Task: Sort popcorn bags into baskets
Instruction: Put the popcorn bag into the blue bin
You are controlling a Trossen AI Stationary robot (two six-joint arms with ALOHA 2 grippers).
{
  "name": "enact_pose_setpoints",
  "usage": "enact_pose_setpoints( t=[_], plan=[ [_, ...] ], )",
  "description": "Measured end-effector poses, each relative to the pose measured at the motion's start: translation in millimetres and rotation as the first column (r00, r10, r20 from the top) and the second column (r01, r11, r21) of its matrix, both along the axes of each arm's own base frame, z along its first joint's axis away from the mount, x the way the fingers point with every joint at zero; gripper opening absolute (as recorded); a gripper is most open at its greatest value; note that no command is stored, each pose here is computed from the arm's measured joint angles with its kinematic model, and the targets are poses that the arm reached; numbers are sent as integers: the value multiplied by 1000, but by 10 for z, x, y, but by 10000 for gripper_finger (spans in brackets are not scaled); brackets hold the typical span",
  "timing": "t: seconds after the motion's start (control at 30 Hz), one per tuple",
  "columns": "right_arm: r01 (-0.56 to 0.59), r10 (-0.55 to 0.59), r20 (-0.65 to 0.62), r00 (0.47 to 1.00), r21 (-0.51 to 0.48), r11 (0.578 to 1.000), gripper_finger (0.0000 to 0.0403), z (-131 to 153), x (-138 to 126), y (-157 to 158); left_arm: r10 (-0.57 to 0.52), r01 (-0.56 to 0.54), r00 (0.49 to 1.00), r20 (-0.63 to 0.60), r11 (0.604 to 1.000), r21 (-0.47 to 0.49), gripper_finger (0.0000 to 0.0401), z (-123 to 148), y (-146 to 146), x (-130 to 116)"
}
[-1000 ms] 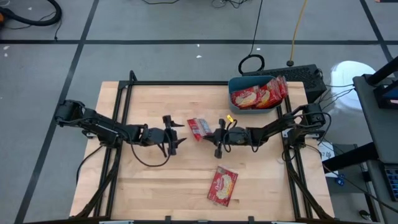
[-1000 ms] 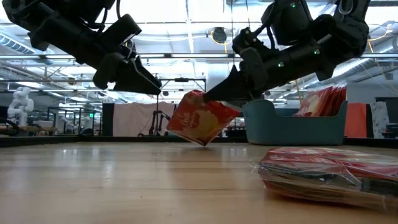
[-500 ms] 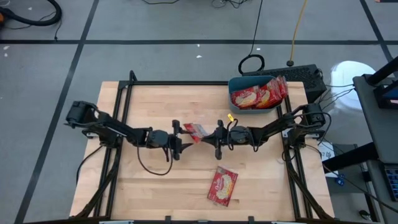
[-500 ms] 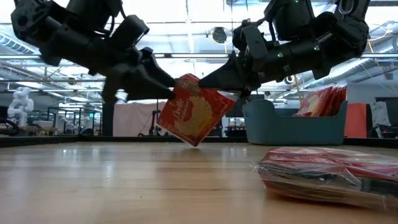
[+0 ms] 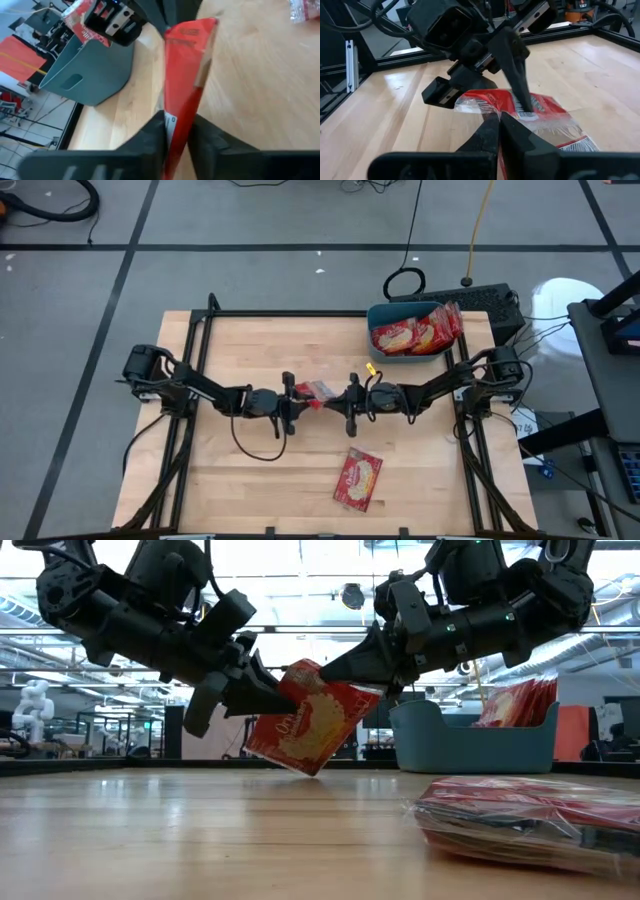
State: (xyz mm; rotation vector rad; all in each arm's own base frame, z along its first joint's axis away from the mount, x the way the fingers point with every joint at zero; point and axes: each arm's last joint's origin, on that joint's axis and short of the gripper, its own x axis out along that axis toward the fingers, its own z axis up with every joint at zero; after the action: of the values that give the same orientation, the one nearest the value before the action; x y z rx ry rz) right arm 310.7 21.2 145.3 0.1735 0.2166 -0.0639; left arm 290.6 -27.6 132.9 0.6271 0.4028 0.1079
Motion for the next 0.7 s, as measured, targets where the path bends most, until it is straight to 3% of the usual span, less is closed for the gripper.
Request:
enact_pose_setpoints(
  t=[0.17, 0.43, 0.7],
  plan=[
    [7, -7, 26, 1000, -14, 1000, 10, 75, -12, -4, 1, -1, 1000, 10, 1000, -1, 16, 20, 1, 2],
    [103, -92, 101, 991, -117, 988, 72, 446, -130, -6, 39, -30, 996, 81, 994, -108, 39, 76, -1, 14],
    [197, -191, 51, 980, -181, 964, 128, 707, -366, 73, 135, -62, 970, 202, 942, -330, 17, 297, 42, -15]
  ],
)
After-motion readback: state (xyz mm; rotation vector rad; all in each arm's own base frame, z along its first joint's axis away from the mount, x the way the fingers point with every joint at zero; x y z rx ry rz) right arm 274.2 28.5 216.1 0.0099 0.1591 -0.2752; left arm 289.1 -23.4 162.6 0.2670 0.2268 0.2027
